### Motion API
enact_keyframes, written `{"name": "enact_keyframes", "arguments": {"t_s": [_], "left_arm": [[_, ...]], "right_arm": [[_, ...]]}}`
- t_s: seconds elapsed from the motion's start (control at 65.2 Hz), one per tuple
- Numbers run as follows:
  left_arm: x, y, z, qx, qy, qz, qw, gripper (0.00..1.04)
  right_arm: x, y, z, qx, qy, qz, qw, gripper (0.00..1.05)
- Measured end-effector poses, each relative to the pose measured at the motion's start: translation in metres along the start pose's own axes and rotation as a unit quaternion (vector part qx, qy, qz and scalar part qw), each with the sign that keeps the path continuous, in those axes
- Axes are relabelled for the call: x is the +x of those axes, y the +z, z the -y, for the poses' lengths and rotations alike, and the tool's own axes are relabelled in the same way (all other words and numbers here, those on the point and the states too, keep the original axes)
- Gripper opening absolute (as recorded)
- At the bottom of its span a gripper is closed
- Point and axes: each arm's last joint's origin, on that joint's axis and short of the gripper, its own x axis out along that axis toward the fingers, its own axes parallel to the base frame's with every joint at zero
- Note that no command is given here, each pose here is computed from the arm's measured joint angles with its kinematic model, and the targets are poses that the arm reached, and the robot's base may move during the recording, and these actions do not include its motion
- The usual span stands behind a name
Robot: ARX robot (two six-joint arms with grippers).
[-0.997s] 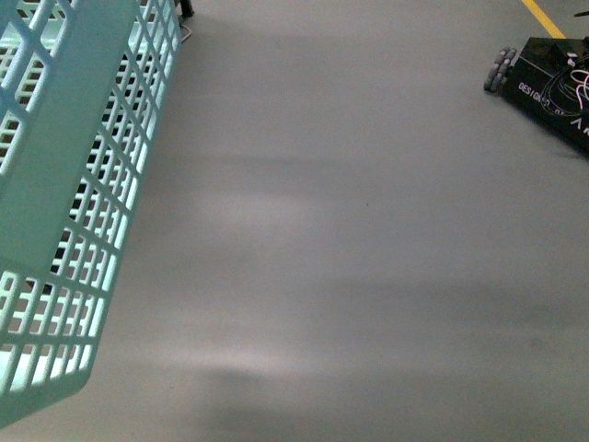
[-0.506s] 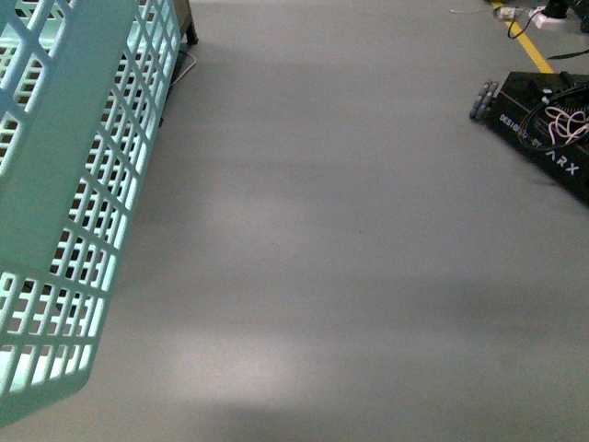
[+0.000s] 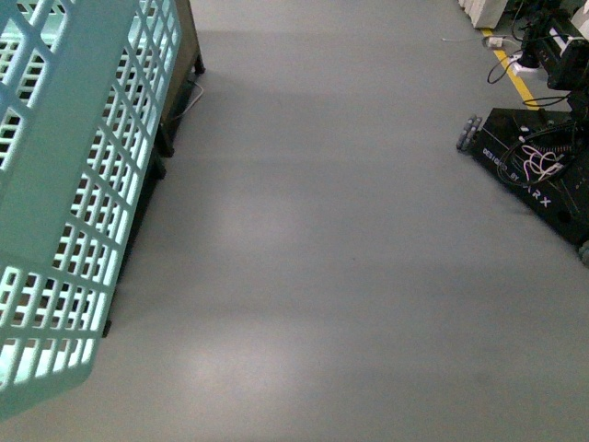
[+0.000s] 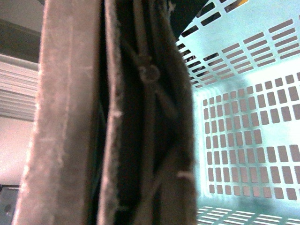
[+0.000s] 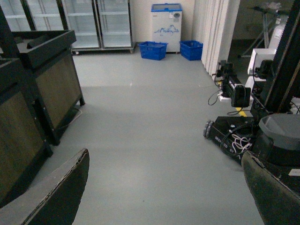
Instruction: Pick mango and avocado into basket
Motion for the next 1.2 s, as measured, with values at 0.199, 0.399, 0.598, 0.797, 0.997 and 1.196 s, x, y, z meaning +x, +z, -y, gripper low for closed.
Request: {"name": "enact_keyframes", "arguments": {"t_s": [0.199, 0.399, 0.598, 0.797, 0.997, 1.196], "left_arm": [[0.0, 0.0, 0.0, 0.0, 0.0, 0.0, 1.0, 0.15], [-0.0002, 0.0, 0.0001, 0.0, 0.0, 0.0, 1.0, 0.15], [-0.0003, -0.0001, 0.0002, 0.0, -0.001, -0.001, 1.0, 0.15], [-0.0003, -0.0013, 0.0002, -0.003, -0.001, -0.011, 1.0, 0.15], [-0.0003, -0.0005, 0.0002, -0.001, -0.001, -0.001, 1.0, 0.15], [-0.0001, -0.0004, 0.0001, -0.001, 0.0, -0.001, 1.0, 0.15]], "right_arm": [[0.0, 0.0, 0.0, 0.0, 0.0, 0.0, 1.0, 0.96], [0.0, 0.0, 0.0, 0.0, 0.0, 0.0, 1.0, 0.96], [0.0, 0.0, 0.0001, 0.0, -0.002, 0.0, 1.0, 0.96], [0.0, 0.0, 0.0001, 0.0, -0.002, 0.0, 1.0, 0.96], [0.0, -0.0001, 0.0, 0.0, 0.0, 0.0, 1.0, 0.96], [0.0, 0.0001, 0.0, 0.0, -0.001, 0.001, 1.0, 0.96]]}}
